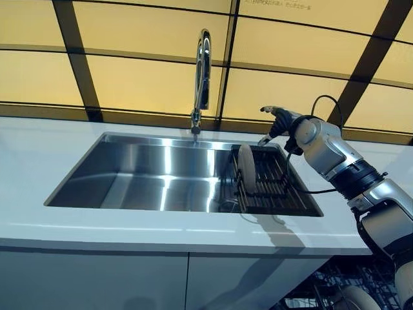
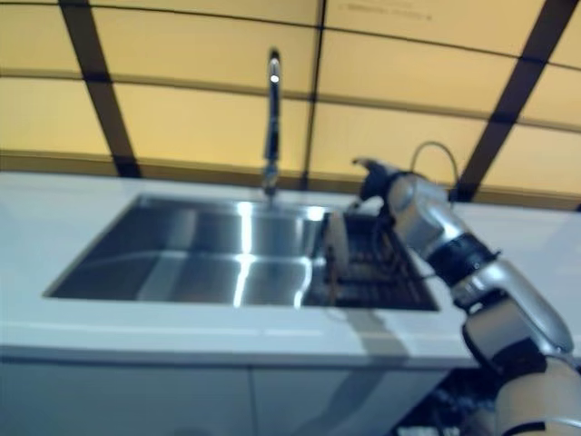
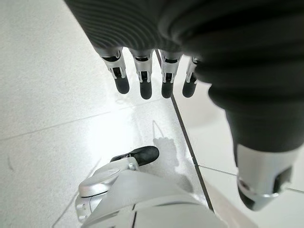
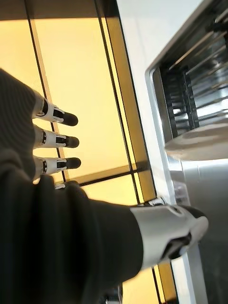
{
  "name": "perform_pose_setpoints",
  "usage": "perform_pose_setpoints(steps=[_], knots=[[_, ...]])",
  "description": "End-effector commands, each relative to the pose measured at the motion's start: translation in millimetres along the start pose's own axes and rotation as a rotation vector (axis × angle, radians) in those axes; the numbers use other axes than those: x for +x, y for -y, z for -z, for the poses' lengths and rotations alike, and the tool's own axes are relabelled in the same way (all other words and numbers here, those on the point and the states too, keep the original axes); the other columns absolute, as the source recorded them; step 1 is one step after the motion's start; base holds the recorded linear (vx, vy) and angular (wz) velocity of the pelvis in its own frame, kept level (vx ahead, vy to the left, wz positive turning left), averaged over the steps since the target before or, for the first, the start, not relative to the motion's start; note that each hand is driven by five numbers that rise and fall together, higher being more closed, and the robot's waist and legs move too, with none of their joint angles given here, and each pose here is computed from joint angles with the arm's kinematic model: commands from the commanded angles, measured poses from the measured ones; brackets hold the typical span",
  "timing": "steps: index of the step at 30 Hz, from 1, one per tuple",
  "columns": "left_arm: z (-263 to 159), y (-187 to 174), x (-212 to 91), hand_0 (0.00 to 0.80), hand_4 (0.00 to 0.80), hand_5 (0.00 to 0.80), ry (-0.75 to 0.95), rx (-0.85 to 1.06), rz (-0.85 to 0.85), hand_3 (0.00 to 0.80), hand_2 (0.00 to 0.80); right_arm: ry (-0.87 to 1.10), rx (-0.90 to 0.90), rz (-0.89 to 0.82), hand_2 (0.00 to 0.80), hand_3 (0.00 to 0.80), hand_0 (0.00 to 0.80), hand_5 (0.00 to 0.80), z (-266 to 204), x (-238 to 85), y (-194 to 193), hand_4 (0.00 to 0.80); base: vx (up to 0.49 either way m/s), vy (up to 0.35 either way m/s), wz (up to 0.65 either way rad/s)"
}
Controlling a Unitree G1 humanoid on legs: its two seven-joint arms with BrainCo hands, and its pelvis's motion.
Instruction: Take plates into dishwasher
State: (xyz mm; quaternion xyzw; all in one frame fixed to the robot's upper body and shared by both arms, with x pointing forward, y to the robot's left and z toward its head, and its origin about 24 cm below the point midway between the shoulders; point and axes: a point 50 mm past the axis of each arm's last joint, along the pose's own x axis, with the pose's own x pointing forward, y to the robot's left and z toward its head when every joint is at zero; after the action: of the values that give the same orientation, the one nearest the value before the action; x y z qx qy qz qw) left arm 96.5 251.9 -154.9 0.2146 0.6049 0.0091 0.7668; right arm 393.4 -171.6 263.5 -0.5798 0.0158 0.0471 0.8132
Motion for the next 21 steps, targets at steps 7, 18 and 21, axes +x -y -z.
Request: perform_pose_setpoints(steps=[7, 18, 21], knots=[[-21, -15, 1, 0.0, 0.0, 0.0, 0.038, 0.047, -0.055, 0.0, 0.0, -0.057, -0.026, 0.024, 0.0, 0.0, 0.0, 0.0, -3, 2, 15, 0.0, 0.0, 0.0, 0.0], [-21, -16, 1, 0.0, 0.0, 0.0, 0.036, 0.042, -0.059, 0.0, 0.0, -0.126, 0.007, -0.01, 0.0, 0.0, 0.0, 0.0, 7, 6, 6, 0.0, 0.0, 0.0, 0.0], [-21, -15, 1, 0.0, 0.0, 0.0, 0.038, 0.04, -0.061, 0.0, 0.0, -0.167, 0.056, -0.043, 0.0, 0.0, 0.0, 0.0, 16, 7, 1, 0.0, 0.0, 0.0, 0.0]])
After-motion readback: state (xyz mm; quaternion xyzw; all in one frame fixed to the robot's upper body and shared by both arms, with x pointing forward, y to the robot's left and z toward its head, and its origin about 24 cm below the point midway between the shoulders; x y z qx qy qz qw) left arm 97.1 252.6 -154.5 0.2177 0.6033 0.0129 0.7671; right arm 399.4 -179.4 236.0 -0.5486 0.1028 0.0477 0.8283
